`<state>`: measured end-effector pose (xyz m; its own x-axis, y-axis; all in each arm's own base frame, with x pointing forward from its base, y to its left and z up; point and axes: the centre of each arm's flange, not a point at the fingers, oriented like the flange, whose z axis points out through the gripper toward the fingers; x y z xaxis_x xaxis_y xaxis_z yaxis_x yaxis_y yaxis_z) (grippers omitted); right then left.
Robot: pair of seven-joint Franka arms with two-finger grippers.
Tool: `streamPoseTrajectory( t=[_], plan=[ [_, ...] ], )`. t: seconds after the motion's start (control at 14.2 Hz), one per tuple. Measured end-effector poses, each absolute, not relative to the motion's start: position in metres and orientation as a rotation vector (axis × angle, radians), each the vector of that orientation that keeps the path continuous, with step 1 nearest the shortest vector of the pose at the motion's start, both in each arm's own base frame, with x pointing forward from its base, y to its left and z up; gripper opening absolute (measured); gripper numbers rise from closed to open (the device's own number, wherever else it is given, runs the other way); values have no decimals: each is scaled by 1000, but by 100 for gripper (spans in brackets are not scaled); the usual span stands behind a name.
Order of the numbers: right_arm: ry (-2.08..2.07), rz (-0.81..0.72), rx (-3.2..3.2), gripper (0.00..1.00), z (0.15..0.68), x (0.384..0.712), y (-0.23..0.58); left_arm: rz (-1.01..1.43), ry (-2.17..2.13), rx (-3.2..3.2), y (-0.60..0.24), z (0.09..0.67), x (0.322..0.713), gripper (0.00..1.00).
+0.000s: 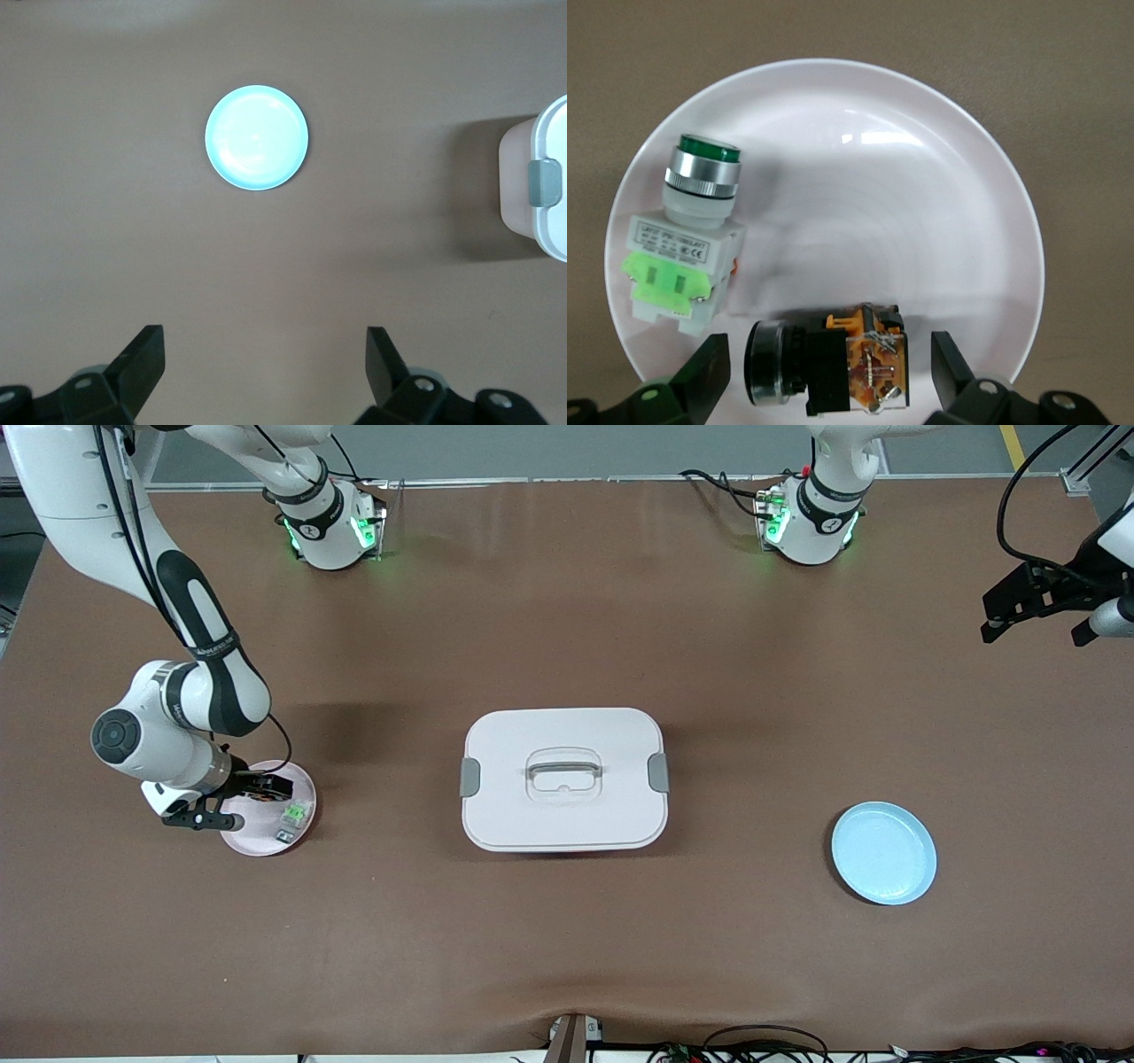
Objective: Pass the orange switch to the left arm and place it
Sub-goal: 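Lower the right gripper over the white plate to the orange switch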
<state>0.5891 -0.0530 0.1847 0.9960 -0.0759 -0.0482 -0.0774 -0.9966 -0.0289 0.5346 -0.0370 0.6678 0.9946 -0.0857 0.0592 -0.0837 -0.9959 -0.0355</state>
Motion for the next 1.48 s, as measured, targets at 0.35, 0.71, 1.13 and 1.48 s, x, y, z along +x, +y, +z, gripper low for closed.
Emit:
streamPoseTrajectory(
  t=[0.35, 0.71, 1.13, 1.48],
  plan=[
    [118, 92, -3106, 100, 180, 585, -52, -71, 114, -3106, -30, 655, 538, 100],
    [113, 95, -3105, 100, 179, 584, -51, -79, 99, -3106, -25, 652, 540, 100],
    [94, 93, -3105, 73, 180, 584, -51, -96, 113, -3105, -30, 644, 543, 100],
    [97, 96, -3103, 73, 181, 585, -54, -96, 124, -3105, -33, 633, 546, 100]
  ],
)
